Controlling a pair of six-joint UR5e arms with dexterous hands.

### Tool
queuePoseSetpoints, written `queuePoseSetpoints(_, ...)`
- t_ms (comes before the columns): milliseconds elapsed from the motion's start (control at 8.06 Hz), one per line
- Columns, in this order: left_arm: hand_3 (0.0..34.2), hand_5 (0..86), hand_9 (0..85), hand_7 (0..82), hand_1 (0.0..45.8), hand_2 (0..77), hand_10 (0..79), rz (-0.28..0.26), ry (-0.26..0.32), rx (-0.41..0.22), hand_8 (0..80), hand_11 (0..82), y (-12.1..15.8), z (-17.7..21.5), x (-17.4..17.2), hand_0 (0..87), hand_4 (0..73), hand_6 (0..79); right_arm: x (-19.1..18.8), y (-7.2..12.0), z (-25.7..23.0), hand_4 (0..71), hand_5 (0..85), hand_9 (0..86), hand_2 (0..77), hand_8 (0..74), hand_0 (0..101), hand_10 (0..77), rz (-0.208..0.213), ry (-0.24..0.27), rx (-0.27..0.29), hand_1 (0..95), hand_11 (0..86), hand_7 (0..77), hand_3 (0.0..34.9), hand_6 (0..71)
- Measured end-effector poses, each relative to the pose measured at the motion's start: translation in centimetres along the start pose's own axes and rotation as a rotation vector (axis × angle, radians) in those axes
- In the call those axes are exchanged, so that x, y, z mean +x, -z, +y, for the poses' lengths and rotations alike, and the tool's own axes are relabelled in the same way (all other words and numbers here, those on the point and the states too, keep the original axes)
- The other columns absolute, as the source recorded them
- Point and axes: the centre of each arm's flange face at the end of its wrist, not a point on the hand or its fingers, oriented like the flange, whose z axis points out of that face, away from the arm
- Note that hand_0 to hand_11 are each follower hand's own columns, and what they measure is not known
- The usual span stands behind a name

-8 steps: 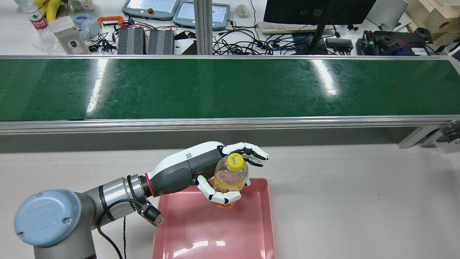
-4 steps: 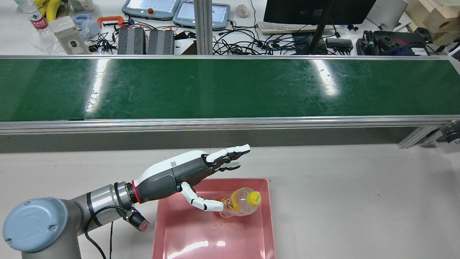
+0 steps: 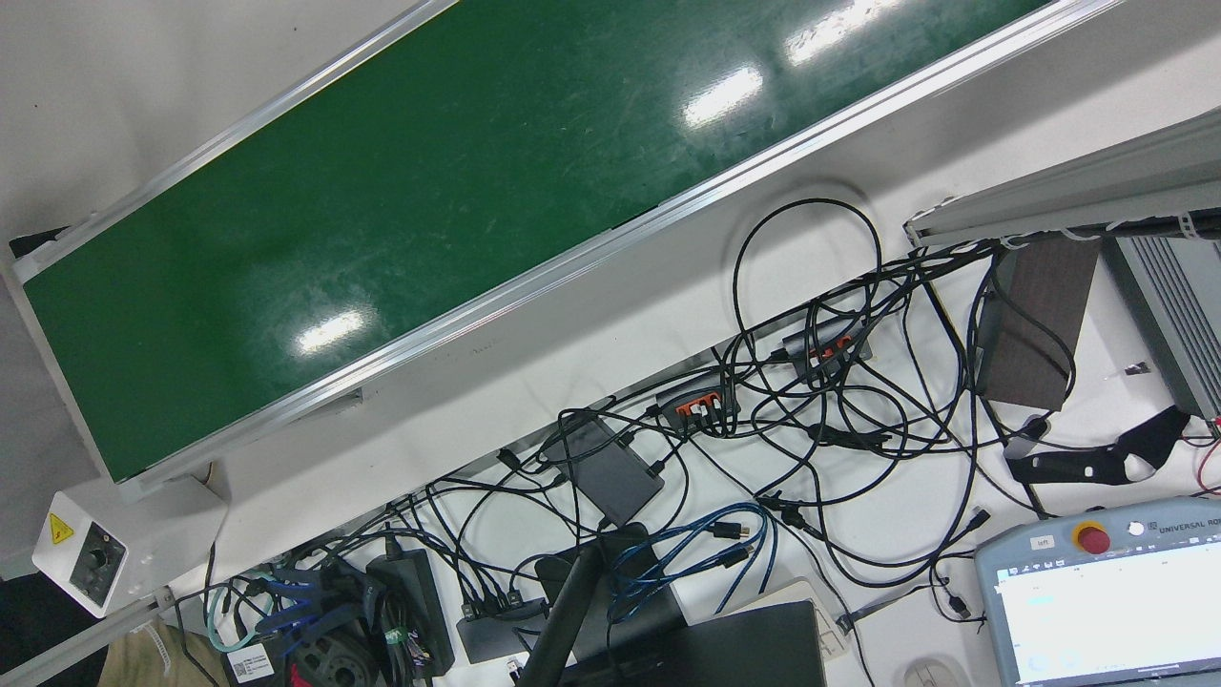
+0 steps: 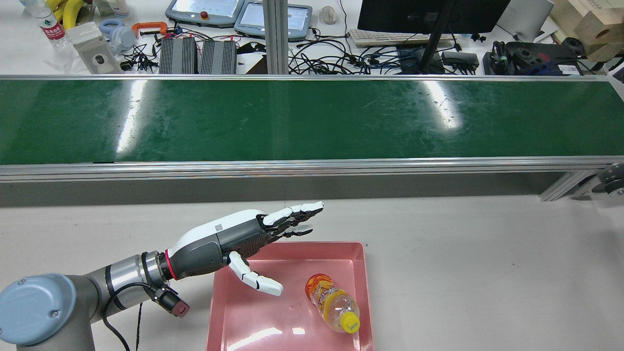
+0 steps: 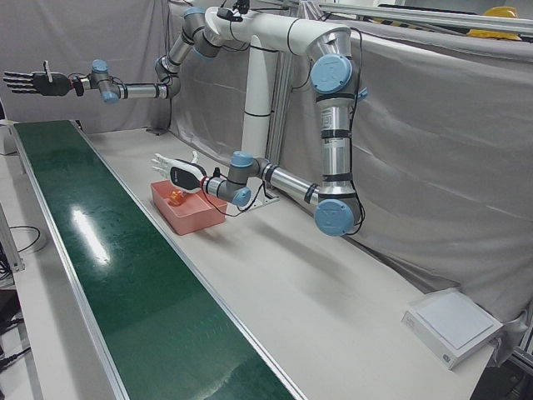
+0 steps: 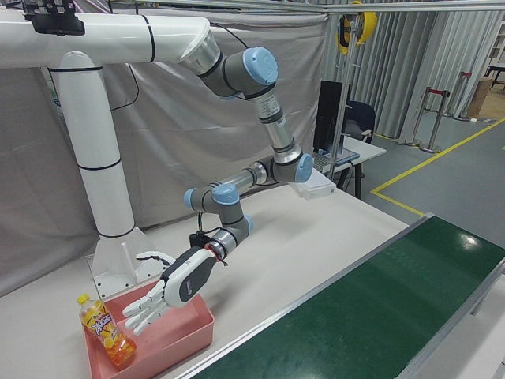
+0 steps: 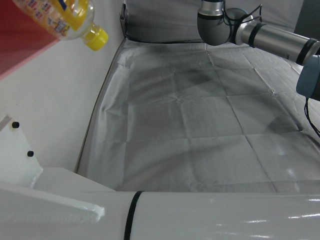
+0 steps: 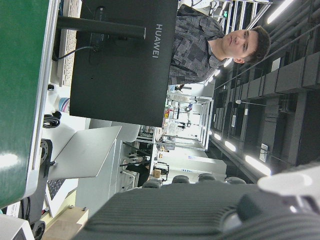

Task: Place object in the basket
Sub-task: 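Open the left hand to drop the bottle into the tray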

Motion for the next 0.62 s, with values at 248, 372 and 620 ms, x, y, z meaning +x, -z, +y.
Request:
queuePoseSetpoints(248, 0.0, 14.2, 1.6, 3.3, 19.6, 25.1, 7.1, 0.002, 0.020, 0.009, 0.5, 12.5, 0.0, -0.2, 0.3, 47.7, 1.1, 2.7, 0.0, 0.0, 0.0, 0.0, 0.0, 0.0, 0.5, 0.0, 0, 0.0, 0.000, 0.000, 0.000, 0.0, 0.0, 0.5, 0.2, 0.0)
queuePoseSetpoints(372, 0.0, 14.2, 2.7, 3.3, 19.6, 25.1, 7.1, 0.012, 0.022, 0.021, 0.5, 12.5, 0.2, -0.5, 1.4, 47.6, 0.5, 2.2, 0.0, 0.0, 0.0, 0.0, 0.0, 0.0, 0.5, 0.0, 0, 0.0, 0.000, 0.000, 0.000, 0.0, 0.0, 0.5, 0.3, 0.0)
queuePoseSetpoints(620, 0.0, 14.7, 2.7, 3.3, 19.6, 25.1, 7.1, 0.058, 0.030, 0.046, 0.5, 12.5, 0.8, -1.6, 5.2, 47.6, 1.1, 2.2, 0.0, 0.0, 0.0, 0.0, 0.0, 0.0, 0.5, 0.0, 0, 0.0, 0.000, 0.000, 0.000, 0.0, 0.0, 0.5, 0.2, 0.0)
